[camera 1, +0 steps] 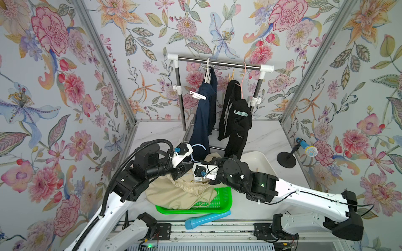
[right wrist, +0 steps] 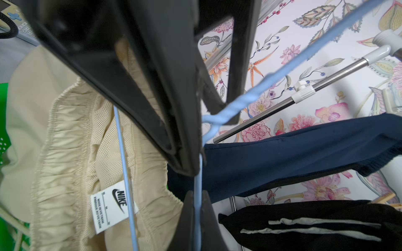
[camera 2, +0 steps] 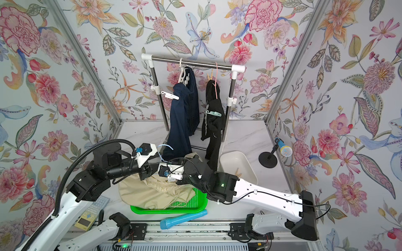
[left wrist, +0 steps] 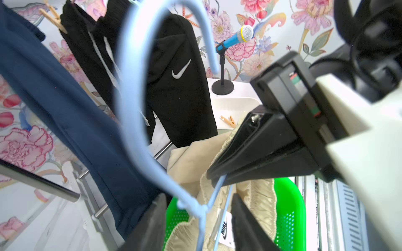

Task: Remove the clothespins securing shorts to the hanger
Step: Adjust the hanger in the basket.

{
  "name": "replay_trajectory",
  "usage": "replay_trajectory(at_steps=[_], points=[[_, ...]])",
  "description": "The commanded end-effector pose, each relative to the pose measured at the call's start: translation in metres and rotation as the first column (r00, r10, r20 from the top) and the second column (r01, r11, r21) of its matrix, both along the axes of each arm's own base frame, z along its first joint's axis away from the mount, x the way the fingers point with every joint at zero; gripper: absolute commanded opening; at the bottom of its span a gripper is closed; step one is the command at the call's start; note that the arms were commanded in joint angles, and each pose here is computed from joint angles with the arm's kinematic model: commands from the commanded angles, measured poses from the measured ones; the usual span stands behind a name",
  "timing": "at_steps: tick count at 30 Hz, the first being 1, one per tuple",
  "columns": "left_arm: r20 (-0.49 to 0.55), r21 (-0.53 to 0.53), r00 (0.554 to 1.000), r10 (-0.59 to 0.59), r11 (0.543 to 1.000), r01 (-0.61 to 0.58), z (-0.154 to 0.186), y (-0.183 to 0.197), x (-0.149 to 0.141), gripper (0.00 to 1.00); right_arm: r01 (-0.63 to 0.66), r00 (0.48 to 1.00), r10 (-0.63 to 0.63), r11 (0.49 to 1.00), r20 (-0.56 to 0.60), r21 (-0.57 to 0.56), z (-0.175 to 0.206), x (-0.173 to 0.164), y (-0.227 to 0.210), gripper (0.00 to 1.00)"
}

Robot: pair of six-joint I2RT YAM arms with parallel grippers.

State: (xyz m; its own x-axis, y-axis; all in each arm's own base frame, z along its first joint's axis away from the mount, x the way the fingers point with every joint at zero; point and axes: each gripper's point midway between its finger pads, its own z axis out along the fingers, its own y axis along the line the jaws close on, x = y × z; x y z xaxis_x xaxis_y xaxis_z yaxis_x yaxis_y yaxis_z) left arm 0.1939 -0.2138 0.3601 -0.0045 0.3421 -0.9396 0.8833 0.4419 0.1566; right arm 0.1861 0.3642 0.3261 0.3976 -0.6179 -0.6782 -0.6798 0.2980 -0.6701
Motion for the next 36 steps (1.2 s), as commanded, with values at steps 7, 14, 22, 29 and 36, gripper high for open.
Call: replay_trajectory(at_steps=[7, 14, 22, 29, 36], points=[[0.157, -0.225, 0.946, 0.284, 0.943, -0.245, 0.082, 0.055, -0.011, 1.00, 0.037, 0.998, -0.042, 0.993, 0.052, 0.109, 0.028, 0.004, -0.011, 0.00], [0.125, -0.307, 0.867, 0.483, 0.850, -0.429, 0.081, 0.111, -0.034, 0.99, 0.038, 0.998, -0.044, 0.989, 0.039, 0.145, 0.034, 0.008, -0.026, 0.00], [-0.040, -0.385, 0.816, 0.577, 0.745, -0.545, 0.069, 0.139, -0.044, 0.99, 0.027, 1.000, -0.026, 0.979, -0.011, 0.201, 0.036, 0.010, -0.044, 0.00], [-0.139, -0.408, 0.836, 0.531, 0.738, -0.537, 0.039, 0.133, -0.050, 0.99, -0.009, 1.000, 0.014, 0.978, -0.023, 0.206, 0.034, 0.007, -0.044, 0.00], [-0.206, -0.383, 0.842, 0.499, 0.751, -0.538, 0.024, 0.122, -0.044, 0.97, -0.035, 0.998, 0.044, 0.975, -0.036, 0.221, 0.034, 0.005, -0.048, 0.00]])
